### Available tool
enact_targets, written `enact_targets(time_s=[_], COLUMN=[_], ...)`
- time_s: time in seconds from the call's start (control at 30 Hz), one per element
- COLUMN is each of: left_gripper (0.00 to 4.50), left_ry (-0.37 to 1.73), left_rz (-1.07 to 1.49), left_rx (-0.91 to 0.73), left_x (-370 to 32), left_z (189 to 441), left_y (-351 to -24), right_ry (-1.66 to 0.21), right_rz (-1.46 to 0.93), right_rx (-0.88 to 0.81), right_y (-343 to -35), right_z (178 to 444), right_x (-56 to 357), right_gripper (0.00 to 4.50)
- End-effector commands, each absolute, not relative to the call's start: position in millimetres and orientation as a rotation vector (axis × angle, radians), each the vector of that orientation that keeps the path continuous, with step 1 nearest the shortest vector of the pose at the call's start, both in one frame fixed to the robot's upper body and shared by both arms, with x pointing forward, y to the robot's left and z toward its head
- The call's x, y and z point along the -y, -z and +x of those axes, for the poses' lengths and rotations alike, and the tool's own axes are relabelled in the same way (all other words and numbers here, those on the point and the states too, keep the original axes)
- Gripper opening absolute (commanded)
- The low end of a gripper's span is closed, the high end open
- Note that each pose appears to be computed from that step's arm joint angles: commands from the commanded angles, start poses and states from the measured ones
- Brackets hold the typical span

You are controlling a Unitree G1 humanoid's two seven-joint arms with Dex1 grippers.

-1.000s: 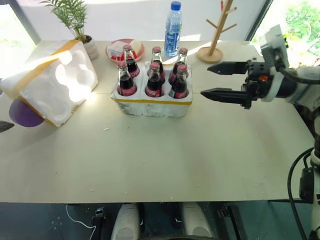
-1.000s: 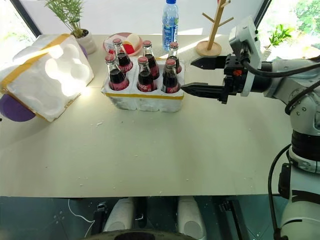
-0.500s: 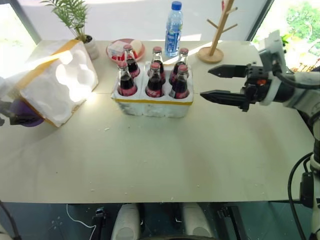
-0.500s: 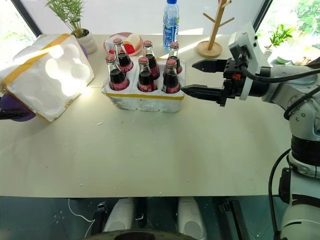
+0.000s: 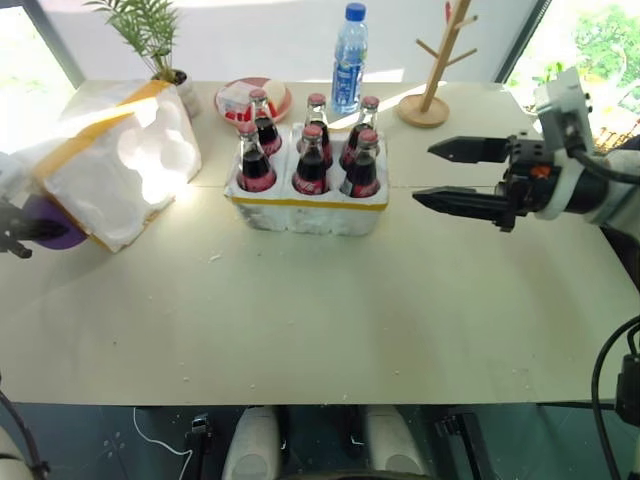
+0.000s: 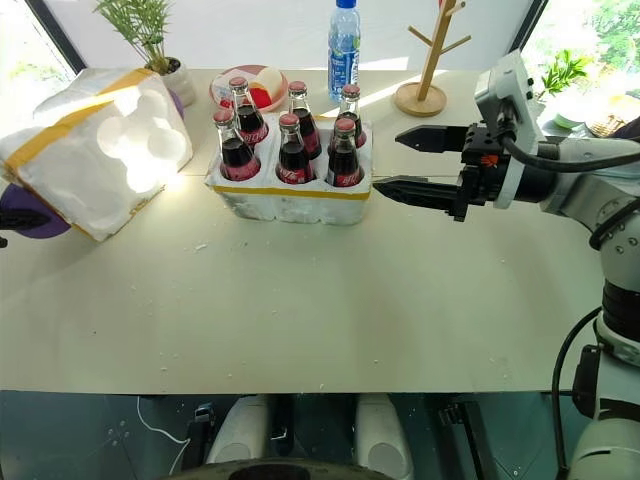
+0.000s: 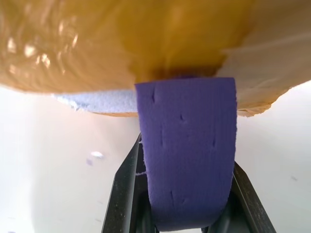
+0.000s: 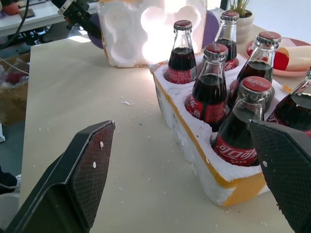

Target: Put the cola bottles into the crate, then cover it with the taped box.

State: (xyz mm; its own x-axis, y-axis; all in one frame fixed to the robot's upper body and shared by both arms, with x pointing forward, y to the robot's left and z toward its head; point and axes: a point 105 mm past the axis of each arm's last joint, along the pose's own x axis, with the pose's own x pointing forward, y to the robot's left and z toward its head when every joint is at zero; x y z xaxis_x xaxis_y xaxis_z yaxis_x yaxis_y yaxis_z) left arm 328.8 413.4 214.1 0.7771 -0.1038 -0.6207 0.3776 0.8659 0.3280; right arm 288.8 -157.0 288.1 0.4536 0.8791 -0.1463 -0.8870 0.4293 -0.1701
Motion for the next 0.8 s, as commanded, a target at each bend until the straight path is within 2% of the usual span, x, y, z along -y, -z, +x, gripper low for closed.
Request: enact_targets(time_s=[0.03, 0.1, 0.2, 0.33, 0.43, 0.6, 0.8], left_gripper=[0.6, 0.6, 0.6, 0.6, 0.6, 0.6, 0.6], left_ry=[0.225, 0.211, 0.11, 0.112, 0.166, 0.265, 0.327], left_rz=[0.646, 0.726, 0.922, 1.192, 1.371, 1.47, 1.534], left_rx=[-0.351, -0.253, 0.023, 0.269, 0.39, 0.528, 0.558], left_x=[-398.1, -388.2, -358.7, -305.5, -266.5, -217.0, -199.7], left_z=[346.7, 352.4, 366.4, 376.1, 382.7, 394.9, 403.8], left_y=[-276.8, -293.9, -343.8, -373.1, -374.0, -364.1, -341.3], right_ry=[-1.051, -1.034, -1.021, -1.016, -0.982, -0.975, -0.969], right_rz=[-0.273, -0.273, -0.251, -0.239, -0.262, -0.243, -0.234], right_rx=[-0.003, -0.012, -0.03, -0.047, -0.04, -0.031, -0.028], right_y=[-300.1, -299.7, -299.7, -297.4, -295.0, -293.6, -291.2], right_z=[285.4, 286.3, 285.7, 283.3, 285.7, 284.5, 279.9], right_x=[169.5, 173.8, 179.2, 183.2, 185.5, 182.7, 178.6], right_gripper=[4.5, 4.5, 4.5, 4.5, 4.5, 4.5, 4.5])
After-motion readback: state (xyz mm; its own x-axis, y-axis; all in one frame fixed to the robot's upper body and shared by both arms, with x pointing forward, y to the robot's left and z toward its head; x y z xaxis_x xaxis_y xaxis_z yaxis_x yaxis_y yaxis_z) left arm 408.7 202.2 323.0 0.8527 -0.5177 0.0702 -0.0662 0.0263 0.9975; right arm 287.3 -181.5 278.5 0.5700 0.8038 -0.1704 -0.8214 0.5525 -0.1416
